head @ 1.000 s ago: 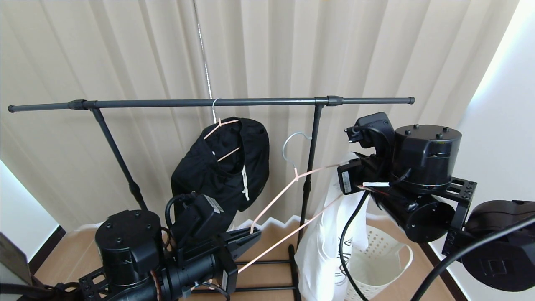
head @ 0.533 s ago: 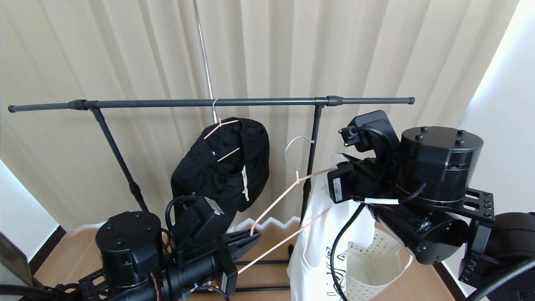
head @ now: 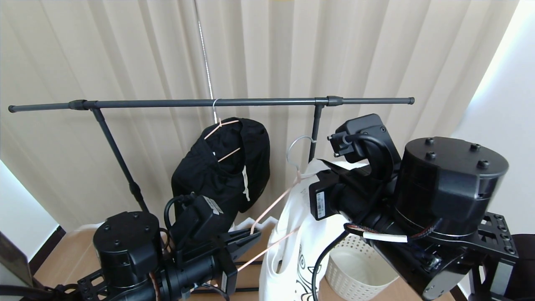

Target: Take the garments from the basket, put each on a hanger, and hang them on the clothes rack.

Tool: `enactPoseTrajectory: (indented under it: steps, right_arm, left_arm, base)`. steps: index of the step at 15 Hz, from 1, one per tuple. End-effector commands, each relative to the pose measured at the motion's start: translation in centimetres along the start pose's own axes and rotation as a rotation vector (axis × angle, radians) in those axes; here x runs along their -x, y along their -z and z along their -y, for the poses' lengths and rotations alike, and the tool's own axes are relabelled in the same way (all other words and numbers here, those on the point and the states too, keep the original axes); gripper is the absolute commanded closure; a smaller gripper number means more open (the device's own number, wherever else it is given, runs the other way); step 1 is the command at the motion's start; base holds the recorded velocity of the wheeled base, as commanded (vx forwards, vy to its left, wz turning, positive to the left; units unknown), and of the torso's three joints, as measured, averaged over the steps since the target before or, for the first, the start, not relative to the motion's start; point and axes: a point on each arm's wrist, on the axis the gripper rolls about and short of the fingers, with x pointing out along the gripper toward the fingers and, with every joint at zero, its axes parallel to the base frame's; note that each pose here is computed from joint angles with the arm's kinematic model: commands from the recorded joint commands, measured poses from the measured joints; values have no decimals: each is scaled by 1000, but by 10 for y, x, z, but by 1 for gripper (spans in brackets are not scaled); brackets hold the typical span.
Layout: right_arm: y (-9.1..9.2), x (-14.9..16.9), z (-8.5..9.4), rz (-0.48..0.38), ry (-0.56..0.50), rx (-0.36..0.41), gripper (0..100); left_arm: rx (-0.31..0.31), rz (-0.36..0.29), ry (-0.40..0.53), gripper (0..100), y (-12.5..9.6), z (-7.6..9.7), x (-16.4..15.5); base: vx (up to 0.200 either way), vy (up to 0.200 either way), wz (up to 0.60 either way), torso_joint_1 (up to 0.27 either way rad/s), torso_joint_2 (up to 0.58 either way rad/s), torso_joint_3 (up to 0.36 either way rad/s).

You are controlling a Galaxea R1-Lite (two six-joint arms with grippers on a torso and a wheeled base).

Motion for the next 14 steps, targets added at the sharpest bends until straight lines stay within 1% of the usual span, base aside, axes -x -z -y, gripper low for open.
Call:
enactPoseTrajectory:
  steps: [1,4,6,7,10,12,14]
  right_arm:
    - [2,3,-2,16,-12,0,100]
    - [1,3,-1,25,-7,0,100]
    - [0,4,0,26,-8,-3,100]
    - [-1,4,0,30,-7,-4,0]
    - [-4,4,4,39,3,-11,0]
    - [-15,1,22,65,58,-25,0]
    - [-18,2,24,77,59,-33,0]
  left_arm:
    - [-1,8,-4,100,-1,0,0]
    - [-9,43,-21,100,-5,-1,1]
    - [-10,48,-29,100,-6,-1,3]
    - [-10,48,-31,100,-6,-1,5]
    - [-10,51,-34,100,-6,-1,7]
    - [-15,73,-40,100,-4,0,15]
    - [-17,85,-41,100,-3,0,17]
  base:
    - [0,0,0,0,0,0]
    - [0,0,0,0,0,0]
    - [0,0,0,0,0,0]
    - [0,0,0,0,0,0]
    - [0,0,0,0,0,0]
    - [0,0,0,0,0,0]
    - [0,0,0,0,0,0]
